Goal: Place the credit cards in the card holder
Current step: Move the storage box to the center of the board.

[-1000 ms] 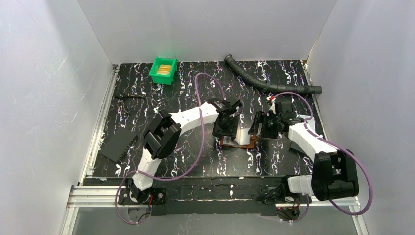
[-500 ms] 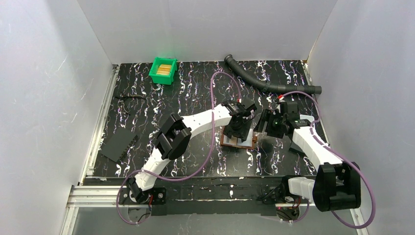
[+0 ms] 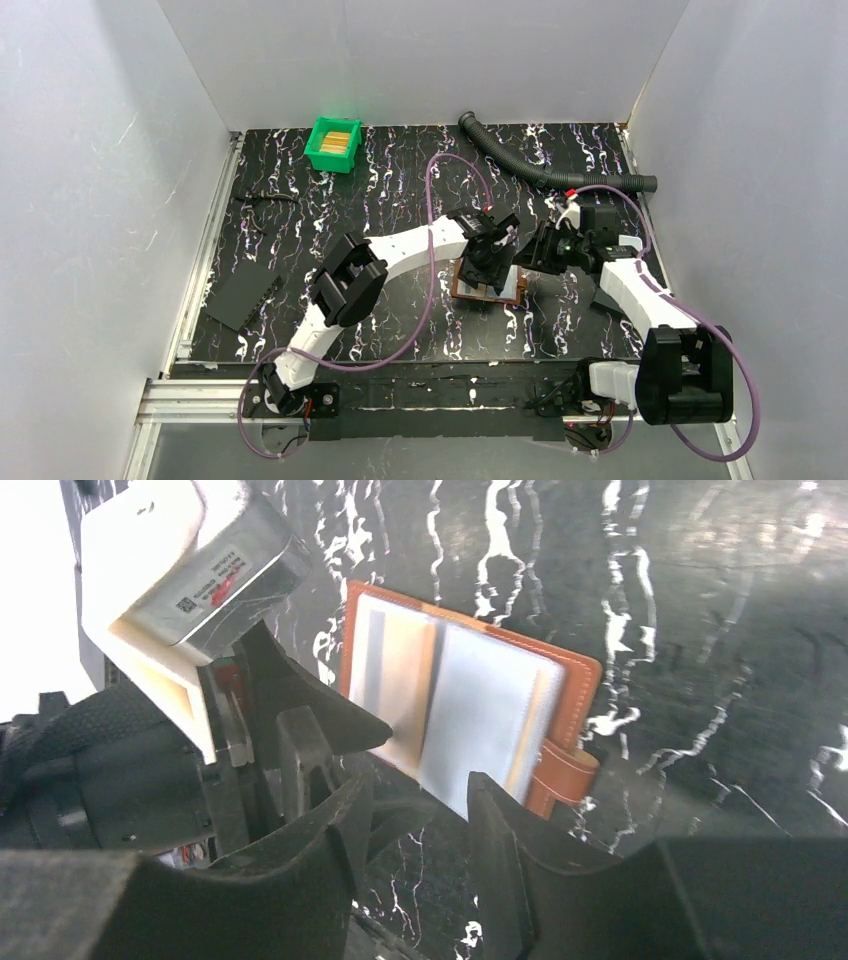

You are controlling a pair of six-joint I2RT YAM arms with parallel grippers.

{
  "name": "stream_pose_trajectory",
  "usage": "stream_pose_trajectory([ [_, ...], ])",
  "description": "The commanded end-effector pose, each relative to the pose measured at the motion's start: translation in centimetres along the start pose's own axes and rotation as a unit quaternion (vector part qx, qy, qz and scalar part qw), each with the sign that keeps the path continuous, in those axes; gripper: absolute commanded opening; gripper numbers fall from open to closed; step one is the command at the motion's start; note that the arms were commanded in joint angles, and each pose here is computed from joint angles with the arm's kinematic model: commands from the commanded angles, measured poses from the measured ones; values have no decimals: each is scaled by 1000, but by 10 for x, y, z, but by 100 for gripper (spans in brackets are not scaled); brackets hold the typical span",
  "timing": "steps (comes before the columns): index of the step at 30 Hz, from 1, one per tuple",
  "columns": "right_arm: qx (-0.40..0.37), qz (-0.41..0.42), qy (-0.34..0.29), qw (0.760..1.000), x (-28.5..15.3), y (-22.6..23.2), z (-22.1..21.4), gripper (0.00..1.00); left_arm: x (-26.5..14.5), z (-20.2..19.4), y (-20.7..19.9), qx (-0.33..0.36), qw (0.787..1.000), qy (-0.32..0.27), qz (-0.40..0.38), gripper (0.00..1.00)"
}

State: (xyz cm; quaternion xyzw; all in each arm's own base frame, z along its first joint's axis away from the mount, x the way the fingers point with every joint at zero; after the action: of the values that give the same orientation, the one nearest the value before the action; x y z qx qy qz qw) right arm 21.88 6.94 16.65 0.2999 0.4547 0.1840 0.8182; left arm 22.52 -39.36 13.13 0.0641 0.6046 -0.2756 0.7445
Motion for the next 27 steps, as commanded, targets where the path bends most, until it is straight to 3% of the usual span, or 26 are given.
stream_pose_trajectory([
  [1, -21, 80, 17, 996, 9, 16, 3, 48, -54, 2, 1, 0, 999, -38, -28, 57],
  [7, -13, 71, 38, 997, 25, 8, 1, 44, -103, -11, 29, -29, 996, -75, -45, 69],
  [11, -36, 40, 56, 997, 32, 6, 1, 51, -149, -26, 69, -82, 987, -119, -77, 80],
  [14, -68, 27, 64, 995, 38, 18, 2, 58, -188, -41, 115, -146, 968, -180, -101, 88],
  [17, -75, 43, 50, 995, 43, 31, 7, 60, -217, -49, 169, -251, 925, -260, -118, 89],
  [21, -79, 60, 32, 995, 47, 44, 15, 65, -233, -41, 226, -407, 842, -335, -115, 92],
  [27, -95, 63, 20, 993, 46, 53, 24, 65, -223, 16, 306, -610, 706, -353, -58, 91],
])
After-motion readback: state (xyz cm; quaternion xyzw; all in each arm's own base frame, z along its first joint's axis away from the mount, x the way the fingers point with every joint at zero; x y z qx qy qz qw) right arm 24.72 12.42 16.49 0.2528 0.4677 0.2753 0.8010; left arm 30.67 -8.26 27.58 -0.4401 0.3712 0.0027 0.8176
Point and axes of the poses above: each gripper's point midway between its finger pads, its own x axis out along the fingers, its own y axis along the line the jaws close on, z = x × y, the point moved 10 cm from there along -x, back along the fingers, and after that the axes turned 4 degrees about x, right-handed, at the moved point
